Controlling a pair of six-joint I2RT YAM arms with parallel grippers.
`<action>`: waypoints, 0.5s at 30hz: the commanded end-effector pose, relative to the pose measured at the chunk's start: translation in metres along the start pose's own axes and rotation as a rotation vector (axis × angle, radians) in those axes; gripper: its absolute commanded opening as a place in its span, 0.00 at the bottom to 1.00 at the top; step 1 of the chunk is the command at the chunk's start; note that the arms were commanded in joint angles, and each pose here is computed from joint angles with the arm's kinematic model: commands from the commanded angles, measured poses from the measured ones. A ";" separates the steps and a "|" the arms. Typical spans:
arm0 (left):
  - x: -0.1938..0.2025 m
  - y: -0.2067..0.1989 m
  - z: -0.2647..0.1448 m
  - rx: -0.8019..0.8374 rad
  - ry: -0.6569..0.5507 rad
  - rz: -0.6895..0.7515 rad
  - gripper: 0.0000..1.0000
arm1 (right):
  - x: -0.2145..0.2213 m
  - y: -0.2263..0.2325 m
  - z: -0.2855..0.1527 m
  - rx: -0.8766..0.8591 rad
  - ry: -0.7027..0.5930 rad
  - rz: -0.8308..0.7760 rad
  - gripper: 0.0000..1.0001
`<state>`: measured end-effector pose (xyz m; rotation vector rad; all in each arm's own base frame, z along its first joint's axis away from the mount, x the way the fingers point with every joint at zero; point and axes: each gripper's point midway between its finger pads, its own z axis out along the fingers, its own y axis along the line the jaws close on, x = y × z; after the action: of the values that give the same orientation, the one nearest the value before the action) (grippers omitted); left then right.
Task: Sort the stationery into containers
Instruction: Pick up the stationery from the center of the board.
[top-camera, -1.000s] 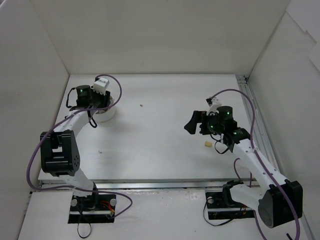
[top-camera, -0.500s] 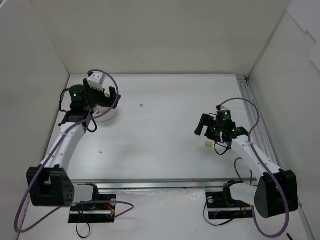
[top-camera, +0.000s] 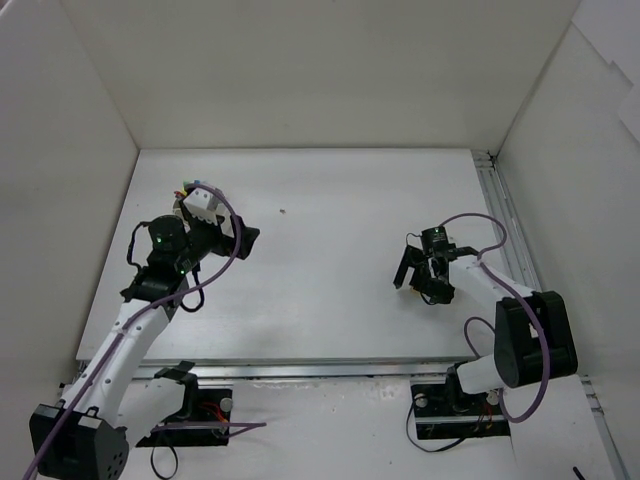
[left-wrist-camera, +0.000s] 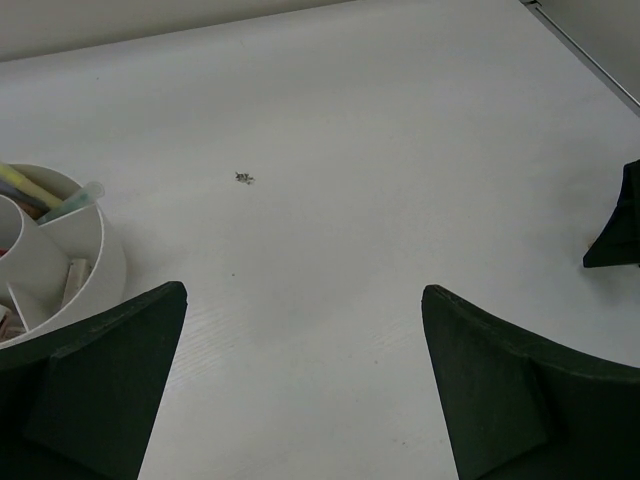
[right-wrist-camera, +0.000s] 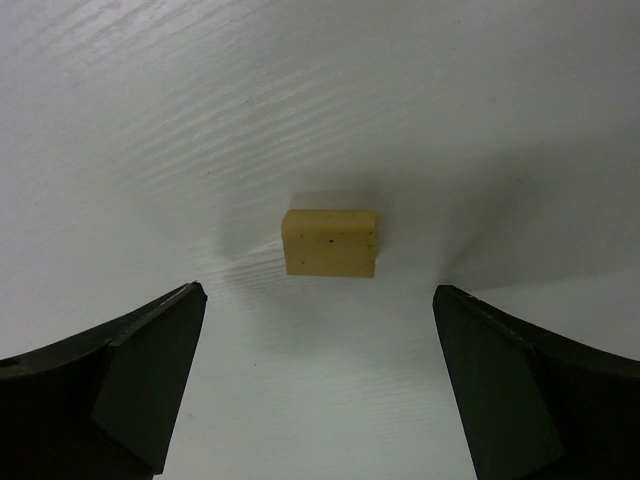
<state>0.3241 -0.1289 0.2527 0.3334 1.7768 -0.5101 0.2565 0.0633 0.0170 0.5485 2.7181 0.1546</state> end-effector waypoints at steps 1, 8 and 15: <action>-0.031 -0.012 -0.006 0.023 -0.089 0.021 1.00 | -0.020 -0.008 -0.001 0.079 -0.059 0.015 0.95; -0.031 -0.014 -0.014 -0.003 -0.096 0.054 0.99 | -0.026 -0.007 0.004 0.127 -0.066 -0.040 0.37; -0.037 -0.022 -0.023 0.019 -0.128 0.064 0.99 | -0.026 0.003 0.003 0.080 -0.055 -0.118 0.15</action>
<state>0.3066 -0.1329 0.2678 0.3435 1.7326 -0.4939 0.2653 0.0519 0.0095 0.4802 2.7356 -0.0078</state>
